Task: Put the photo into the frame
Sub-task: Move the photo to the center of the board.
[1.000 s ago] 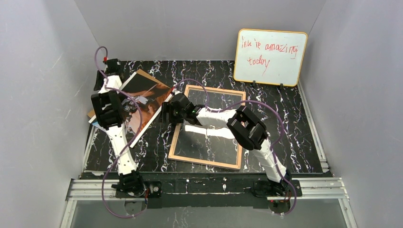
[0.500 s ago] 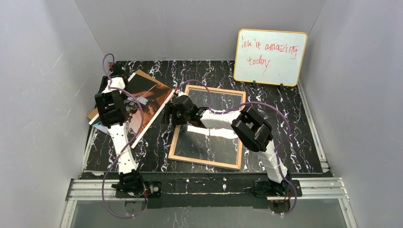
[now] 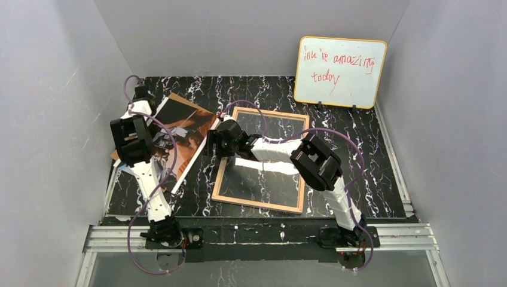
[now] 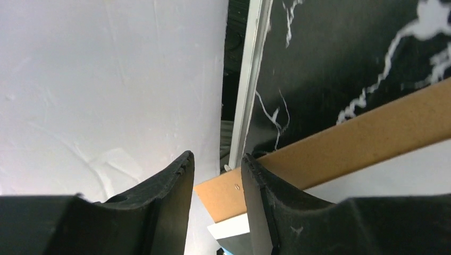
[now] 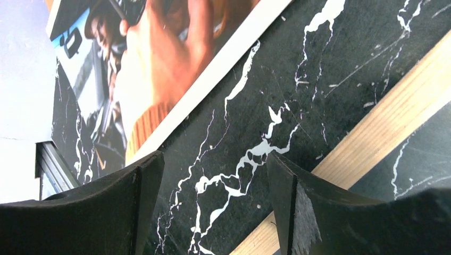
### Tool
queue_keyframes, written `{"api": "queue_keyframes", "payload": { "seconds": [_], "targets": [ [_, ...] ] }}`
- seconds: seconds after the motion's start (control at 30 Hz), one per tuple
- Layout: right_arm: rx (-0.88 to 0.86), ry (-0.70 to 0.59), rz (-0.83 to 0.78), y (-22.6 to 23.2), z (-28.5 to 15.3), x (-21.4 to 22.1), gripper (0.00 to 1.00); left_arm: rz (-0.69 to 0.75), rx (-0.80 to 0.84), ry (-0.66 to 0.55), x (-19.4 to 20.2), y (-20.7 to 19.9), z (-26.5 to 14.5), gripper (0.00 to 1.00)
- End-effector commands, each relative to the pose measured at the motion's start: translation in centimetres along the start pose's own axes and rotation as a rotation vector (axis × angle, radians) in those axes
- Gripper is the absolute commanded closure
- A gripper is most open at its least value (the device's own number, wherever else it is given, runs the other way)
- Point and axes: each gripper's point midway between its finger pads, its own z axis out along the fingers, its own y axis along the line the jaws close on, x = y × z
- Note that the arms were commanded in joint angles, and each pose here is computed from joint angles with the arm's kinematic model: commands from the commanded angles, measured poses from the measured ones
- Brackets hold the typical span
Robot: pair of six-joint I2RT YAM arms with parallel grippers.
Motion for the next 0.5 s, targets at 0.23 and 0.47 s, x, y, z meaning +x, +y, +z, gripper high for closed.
{"api": "queue_keyframes", "payload": {
  "seconds": [0.23, 0.47],
  "targets": [
    [0.042, 0.054, 0.036, -0.9, 2.4, 0.6, 0.2, 0.225, 0.416, 0.154, 10.9, -10.3, -1.1, 0.63],
    [0.107, 0.084, 0.074, -2.5, 3.2, 1.7, 0.2, 0.188, 0.461, 0.111, 10.3, -9.8, -2.4, 0.63]
  ]
}}
